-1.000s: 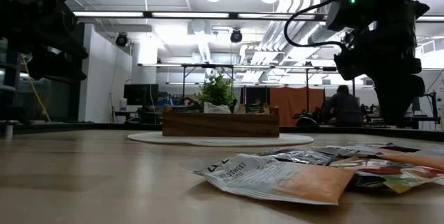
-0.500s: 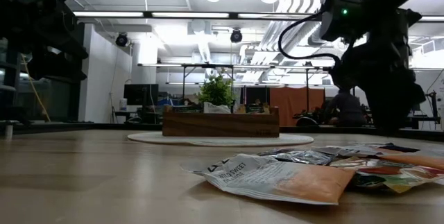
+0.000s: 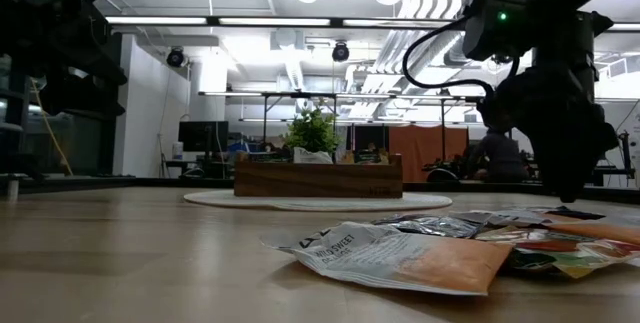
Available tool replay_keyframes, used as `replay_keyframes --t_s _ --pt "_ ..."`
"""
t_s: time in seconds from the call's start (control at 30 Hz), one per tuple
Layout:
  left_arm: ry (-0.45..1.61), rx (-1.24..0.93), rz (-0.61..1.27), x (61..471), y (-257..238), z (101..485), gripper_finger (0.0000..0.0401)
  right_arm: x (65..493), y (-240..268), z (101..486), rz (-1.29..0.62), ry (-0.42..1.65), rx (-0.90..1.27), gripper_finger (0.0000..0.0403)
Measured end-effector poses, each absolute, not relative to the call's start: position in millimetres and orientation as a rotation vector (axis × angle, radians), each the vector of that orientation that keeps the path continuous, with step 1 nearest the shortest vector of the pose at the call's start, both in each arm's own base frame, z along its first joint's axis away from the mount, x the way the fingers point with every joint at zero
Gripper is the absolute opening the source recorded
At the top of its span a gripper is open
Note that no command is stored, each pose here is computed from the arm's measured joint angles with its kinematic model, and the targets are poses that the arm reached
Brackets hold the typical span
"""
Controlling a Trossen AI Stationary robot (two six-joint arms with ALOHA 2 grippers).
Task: Pick & Place Tea
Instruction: Put the black tea bag into the left section of the wooden organizer
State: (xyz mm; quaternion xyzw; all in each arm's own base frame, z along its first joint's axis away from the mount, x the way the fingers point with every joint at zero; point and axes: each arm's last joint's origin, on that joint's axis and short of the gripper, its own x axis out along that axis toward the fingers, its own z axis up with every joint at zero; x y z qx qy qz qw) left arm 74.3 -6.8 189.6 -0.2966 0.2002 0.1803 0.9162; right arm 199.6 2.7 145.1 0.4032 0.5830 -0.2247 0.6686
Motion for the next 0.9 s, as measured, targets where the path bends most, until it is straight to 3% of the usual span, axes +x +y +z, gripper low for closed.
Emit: replay_keyframes --t_s 0.63,0.9 --pt "0.412 -0.610 0.371 74 -7 190 0.0296 201 11 145 -0.441 1.308 0.804 0.0210" --pt "0.412 -0.610 0.371 74 -7 190 0.0296 200 13 145 -0.472 1.308 0.777 0.0269"
